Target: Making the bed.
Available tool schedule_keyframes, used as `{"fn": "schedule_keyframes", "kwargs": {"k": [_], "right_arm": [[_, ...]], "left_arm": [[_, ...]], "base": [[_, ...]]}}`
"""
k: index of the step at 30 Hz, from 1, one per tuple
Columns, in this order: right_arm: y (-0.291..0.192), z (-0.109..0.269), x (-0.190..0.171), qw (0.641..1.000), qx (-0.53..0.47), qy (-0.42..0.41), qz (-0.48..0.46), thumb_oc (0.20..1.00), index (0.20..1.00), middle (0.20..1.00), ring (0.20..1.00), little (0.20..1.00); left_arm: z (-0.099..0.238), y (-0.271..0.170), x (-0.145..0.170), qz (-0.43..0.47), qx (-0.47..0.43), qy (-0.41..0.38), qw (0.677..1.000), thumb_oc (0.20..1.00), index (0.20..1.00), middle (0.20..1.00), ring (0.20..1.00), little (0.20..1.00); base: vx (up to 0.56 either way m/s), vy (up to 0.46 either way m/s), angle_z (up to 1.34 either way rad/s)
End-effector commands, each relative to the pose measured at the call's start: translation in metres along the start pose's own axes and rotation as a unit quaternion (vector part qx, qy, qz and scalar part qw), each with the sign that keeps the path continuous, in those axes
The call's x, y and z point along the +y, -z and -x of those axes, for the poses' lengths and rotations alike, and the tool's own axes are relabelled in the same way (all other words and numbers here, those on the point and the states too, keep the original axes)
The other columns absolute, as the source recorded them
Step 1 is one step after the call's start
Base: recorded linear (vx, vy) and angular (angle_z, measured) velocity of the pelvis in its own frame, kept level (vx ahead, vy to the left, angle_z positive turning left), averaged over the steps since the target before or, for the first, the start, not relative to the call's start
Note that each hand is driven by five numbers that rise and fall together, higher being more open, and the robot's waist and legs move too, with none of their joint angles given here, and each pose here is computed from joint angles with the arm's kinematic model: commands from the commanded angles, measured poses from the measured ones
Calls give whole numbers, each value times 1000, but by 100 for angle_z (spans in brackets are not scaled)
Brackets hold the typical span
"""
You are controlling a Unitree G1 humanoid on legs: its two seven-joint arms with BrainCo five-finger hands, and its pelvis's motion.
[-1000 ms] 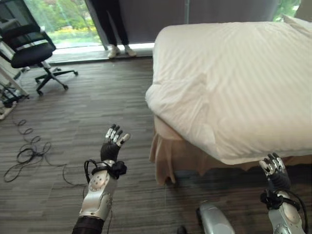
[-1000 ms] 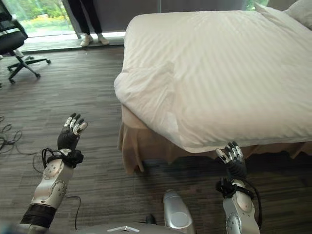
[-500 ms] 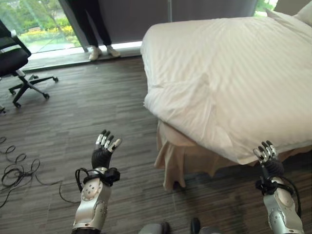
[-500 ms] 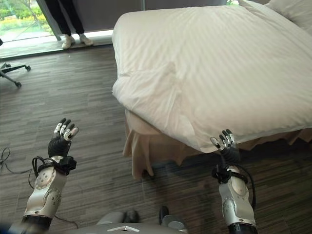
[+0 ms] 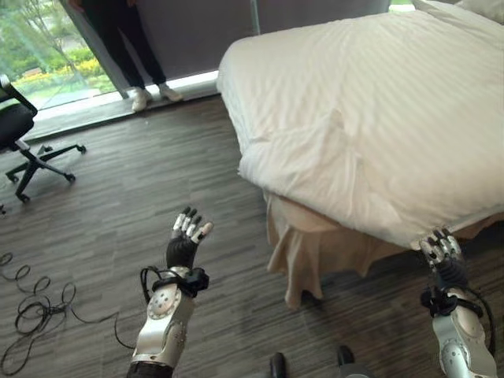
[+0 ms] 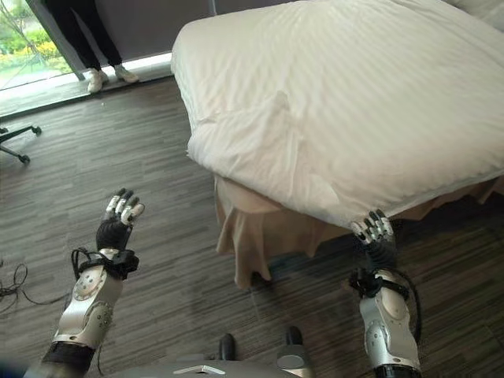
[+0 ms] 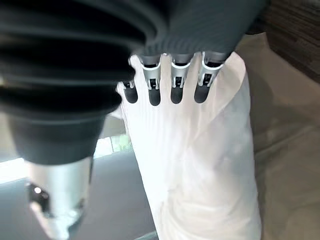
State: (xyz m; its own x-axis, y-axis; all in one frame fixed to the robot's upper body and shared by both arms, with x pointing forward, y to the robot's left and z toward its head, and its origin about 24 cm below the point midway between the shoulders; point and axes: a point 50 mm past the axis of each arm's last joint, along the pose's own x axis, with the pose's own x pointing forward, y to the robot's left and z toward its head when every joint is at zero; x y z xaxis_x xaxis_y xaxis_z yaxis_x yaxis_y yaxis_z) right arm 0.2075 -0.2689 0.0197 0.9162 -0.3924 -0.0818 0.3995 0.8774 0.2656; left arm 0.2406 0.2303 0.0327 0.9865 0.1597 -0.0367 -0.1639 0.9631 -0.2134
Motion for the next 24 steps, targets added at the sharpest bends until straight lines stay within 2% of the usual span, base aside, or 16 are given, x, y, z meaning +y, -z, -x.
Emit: {"fn": "schedule_keyframes", "kwargs": {"k": [1,3,6,14,24], "right_arm": [[-18,-9,18,998,-57,-38,8,1000,1000,1000,1000,1000],[-9,-7,27,997,-37,-57,-23,1000,1000,1000,1000,1000],[-4,-7,30,996,-23,-79,21,1000,1000,1000,1000,1000],[-3,-11,43,993,-11,-121,9,1000,1000,1000,1000,1000],[-13,-19,43,991,-21,-129,13,1000,1000,1000,1000,1000]], "left_arm": [[-14,-47,8,-39,-94,13,995,1000,1000,1000,1000,1000],[-13,-47,11,-36,-93,5,995,1000,1000,1000,1000,1000],[-7,-42,16,-27,-88,-10,996,1000,1000,1000,1000,1000],[11,-19,31,22,-49,-55,997,1000,1000,1000,1000,1000],[9,-14,19,69,-53,-49,995,1000,1000,1000,1000,1000]], "base": [[-58,178,-77],[-48,185,-103],[-39,82,-67],[34,-146,-54],[11,-80,-35]]}}
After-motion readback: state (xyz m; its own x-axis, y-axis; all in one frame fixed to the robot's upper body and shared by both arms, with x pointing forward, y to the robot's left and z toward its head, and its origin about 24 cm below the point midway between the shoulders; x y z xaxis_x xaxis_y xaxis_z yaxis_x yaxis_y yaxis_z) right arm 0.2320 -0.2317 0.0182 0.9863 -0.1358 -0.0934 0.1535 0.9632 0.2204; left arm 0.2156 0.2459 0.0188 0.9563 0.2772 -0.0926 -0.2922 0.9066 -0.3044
